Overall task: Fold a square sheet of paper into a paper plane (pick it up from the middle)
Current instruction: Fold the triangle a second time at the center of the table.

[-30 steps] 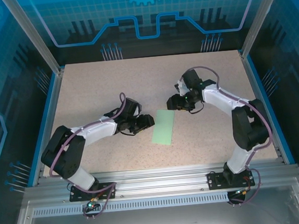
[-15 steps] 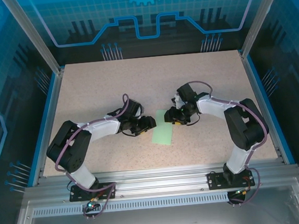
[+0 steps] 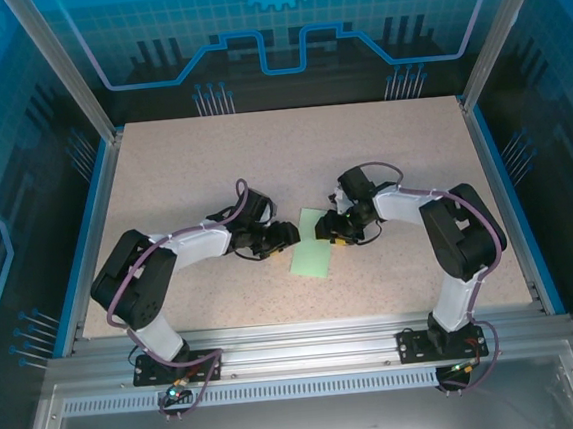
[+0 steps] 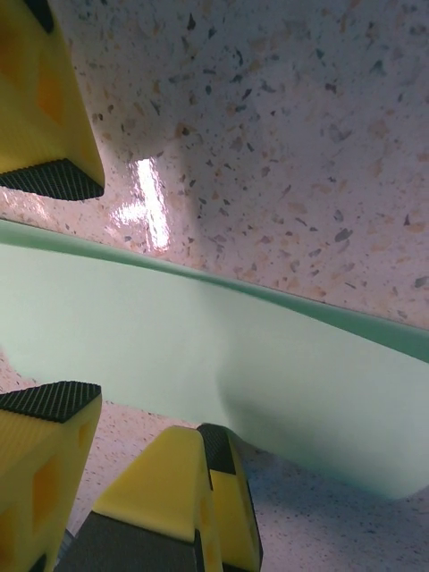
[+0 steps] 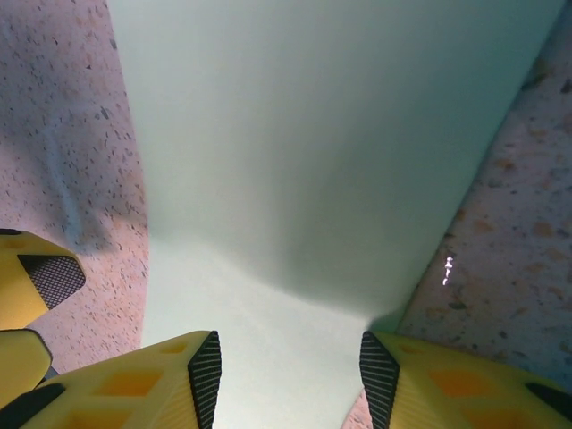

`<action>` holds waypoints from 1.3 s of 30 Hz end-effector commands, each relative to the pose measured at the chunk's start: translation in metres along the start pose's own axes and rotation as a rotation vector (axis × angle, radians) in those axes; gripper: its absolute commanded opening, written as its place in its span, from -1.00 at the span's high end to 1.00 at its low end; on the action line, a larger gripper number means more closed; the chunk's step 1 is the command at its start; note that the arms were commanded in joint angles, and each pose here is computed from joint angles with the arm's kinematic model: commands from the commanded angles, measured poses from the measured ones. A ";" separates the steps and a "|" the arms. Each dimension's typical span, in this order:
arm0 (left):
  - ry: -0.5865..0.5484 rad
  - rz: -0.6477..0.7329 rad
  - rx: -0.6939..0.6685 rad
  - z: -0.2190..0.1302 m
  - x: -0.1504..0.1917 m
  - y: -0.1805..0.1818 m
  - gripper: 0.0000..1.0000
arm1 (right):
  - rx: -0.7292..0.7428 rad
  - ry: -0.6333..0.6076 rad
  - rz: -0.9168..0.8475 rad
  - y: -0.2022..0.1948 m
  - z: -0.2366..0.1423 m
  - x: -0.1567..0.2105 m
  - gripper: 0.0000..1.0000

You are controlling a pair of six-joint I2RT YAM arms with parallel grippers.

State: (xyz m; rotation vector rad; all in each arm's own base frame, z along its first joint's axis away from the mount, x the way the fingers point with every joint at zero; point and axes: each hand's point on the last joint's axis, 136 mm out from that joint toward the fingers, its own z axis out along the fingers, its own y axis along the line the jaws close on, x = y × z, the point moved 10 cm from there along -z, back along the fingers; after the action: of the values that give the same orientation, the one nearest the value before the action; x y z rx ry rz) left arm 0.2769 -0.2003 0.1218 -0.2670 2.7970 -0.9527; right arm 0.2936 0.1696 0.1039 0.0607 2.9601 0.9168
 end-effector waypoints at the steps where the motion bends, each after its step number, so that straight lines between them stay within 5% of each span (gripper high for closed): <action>1: 0.017 -0.001 0.026 0.000 -0.005 -0.006 -0.20 | 0.005 0.029 0.016 -0.005 0.004 0.010 0.02; 39: 0.192 -0.021 0.012 -0.007 0.040 0.000 -0.08 | -0.018 0.022 0.031 -0.016 0.002 0.014 0.02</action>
State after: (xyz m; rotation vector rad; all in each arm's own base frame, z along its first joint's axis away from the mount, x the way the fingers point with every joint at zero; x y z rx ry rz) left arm 0.2461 -0.2045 0.1208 -0.2171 2.9418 -1.0027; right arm 0.2882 0.1646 0.1010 0.0534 2.9169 0.9810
